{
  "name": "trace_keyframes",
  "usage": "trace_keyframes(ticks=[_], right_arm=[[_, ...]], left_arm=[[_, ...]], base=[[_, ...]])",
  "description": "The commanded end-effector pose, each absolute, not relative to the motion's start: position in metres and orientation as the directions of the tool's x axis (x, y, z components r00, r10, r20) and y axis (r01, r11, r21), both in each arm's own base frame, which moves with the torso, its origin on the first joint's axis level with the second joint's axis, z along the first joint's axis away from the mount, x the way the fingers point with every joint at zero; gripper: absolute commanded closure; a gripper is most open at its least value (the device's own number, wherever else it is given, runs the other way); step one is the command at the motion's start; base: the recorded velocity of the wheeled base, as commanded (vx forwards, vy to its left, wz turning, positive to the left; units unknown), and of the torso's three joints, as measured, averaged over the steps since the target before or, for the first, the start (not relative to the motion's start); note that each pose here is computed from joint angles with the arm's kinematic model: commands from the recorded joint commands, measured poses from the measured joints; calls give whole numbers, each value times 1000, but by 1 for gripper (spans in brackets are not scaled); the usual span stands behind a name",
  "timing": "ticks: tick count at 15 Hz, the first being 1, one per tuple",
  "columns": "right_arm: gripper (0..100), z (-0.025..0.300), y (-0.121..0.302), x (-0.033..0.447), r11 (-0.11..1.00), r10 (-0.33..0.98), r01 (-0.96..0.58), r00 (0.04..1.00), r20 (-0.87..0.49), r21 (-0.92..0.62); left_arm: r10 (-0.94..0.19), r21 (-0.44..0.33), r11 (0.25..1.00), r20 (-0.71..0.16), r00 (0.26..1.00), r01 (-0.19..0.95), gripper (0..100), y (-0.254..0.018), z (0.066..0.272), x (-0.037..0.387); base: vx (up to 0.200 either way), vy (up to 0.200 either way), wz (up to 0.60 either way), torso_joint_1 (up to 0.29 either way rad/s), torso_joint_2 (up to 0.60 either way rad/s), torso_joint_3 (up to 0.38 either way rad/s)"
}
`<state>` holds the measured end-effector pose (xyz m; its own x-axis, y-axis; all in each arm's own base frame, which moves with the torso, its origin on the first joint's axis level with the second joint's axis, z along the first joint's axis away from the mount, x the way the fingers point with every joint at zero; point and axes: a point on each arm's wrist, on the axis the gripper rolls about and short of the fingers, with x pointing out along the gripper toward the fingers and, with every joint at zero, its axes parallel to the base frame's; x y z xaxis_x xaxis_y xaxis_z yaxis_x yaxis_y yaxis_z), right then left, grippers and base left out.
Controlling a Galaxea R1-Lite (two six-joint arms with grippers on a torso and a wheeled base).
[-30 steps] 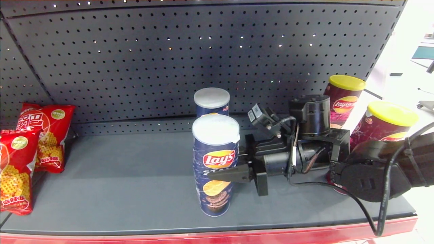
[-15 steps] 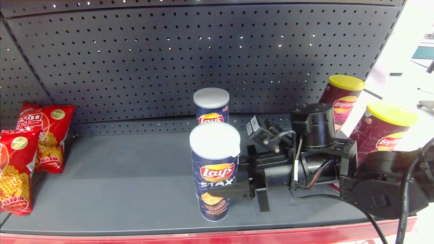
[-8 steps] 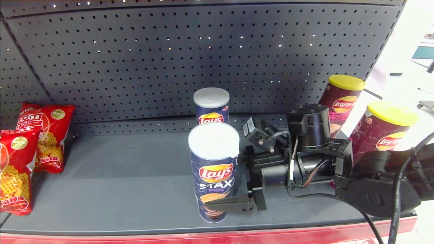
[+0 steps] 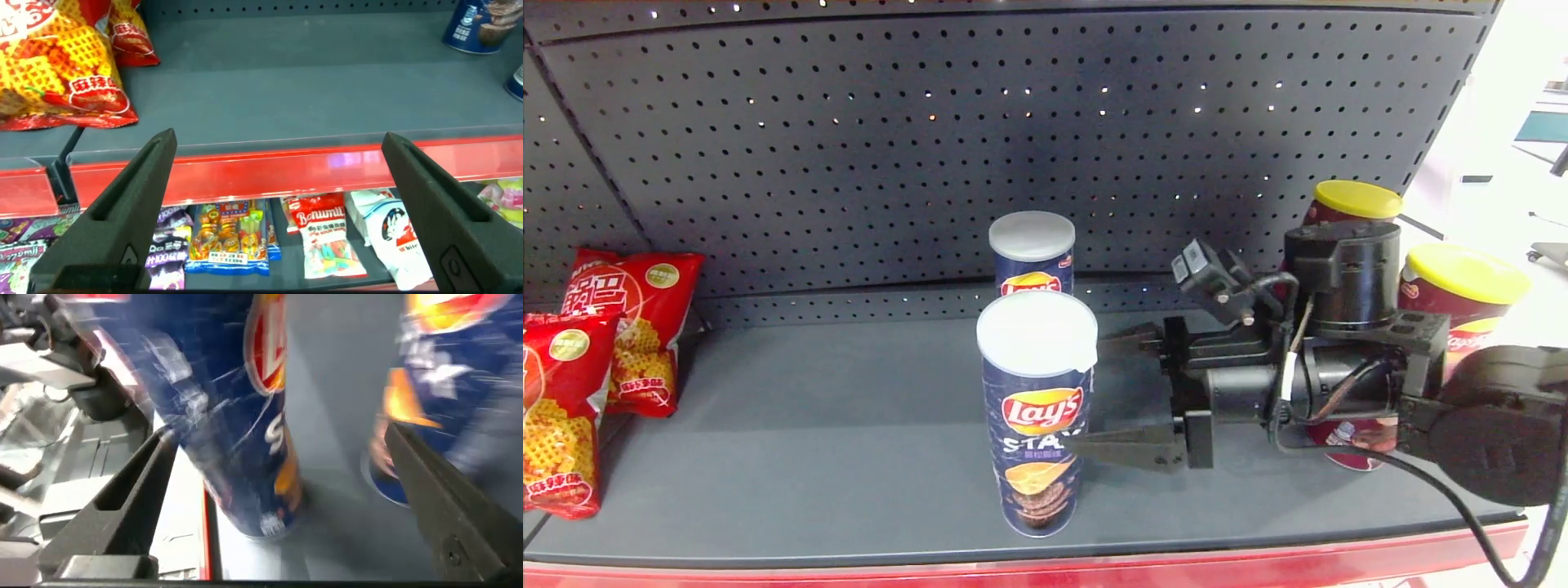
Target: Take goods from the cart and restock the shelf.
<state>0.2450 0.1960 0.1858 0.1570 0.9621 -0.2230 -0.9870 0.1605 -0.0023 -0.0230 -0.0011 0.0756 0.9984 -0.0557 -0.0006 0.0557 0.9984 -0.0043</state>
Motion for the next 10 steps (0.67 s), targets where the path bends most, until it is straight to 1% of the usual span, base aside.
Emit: trace_keyframes(ticks=[1,5,8,10], right_arm=[[0,203,176,234,192,963,-981,196,-187,-38],[0,215,149,205,217,962,-975,223,-156,-55],[0,245,133,181,234,968,-964,244,-65,-127],[0,262,128,163,217,975,-960,222,-9,-179]], left_arm=[[-55,-5,998,-2,998,55,0,-1,76,-23],[-55,-5,998,-2,998,55,0,-1,76,-23],[-57,-5,998,-2,998,57,0,-1,76,-23],[-55,-5,998,-2,998,55,0,-1,76,-23]], base=[[0,0,0,0,0,0],[0,0,0,0,0,0],[0,0,0,0,0,0],[0,0,0,0,0,0]])
